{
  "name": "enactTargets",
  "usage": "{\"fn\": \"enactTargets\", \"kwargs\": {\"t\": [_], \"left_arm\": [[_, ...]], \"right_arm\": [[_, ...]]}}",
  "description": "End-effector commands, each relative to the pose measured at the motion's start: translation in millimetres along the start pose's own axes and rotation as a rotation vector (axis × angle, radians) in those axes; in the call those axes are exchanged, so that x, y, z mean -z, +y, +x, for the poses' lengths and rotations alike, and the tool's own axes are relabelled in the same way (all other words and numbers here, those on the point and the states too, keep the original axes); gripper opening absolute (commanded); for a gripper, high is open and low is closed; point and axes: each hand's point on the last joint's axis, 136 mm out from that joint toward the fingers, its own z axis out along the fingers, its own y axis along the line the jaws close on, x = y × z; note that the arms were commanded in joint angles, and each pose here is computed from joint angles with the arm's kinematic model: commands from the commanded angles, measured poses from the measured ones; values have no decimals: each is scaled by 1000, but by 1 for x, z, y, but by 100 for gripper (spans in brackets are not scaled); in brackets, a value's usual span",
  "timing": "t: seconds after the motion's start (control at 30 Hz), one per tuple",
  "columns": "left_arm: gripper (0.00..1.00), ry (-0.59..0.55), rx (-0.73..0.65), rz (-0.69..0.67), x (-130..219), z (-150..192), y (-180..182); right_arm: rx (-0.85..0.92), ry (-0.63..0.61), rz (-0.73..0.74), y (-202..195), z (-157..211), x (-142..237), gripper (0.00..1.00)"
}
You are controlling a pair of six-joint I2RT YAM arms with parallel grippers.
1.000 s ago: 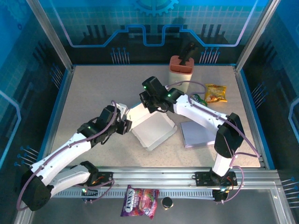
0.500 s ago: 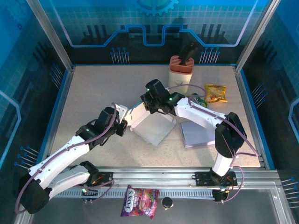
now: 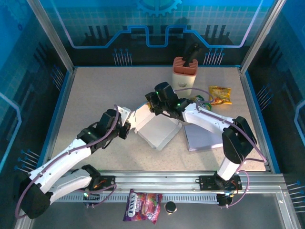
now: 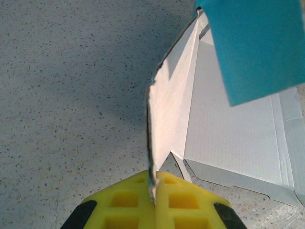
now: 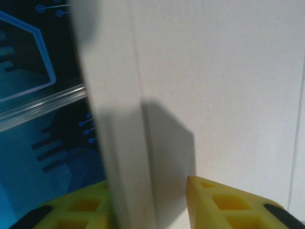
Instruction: Fold the paper box
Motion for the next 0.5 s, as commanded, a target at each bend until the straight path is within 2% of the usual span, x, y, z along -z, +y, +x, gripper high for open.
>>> {"fn": "enactTargets", "kwargs": {"t": [0.0,0.1,0.23,0.47], "left_arm": [[3,-4,-20,33,-2,-1,-7],[3,-1,-18,34,-3,-1,-7],[3,-2,-18,33,-3,-3,-7],[3,1,-18,31,-3,-3,-6]], "right_arm": [[-1,24,-81,22,0,20,39],[3,37,-85,21,2,24,37],[-2,64,-76,14,3,20,27],[1,77,-48,6,-1,14,27]]}}
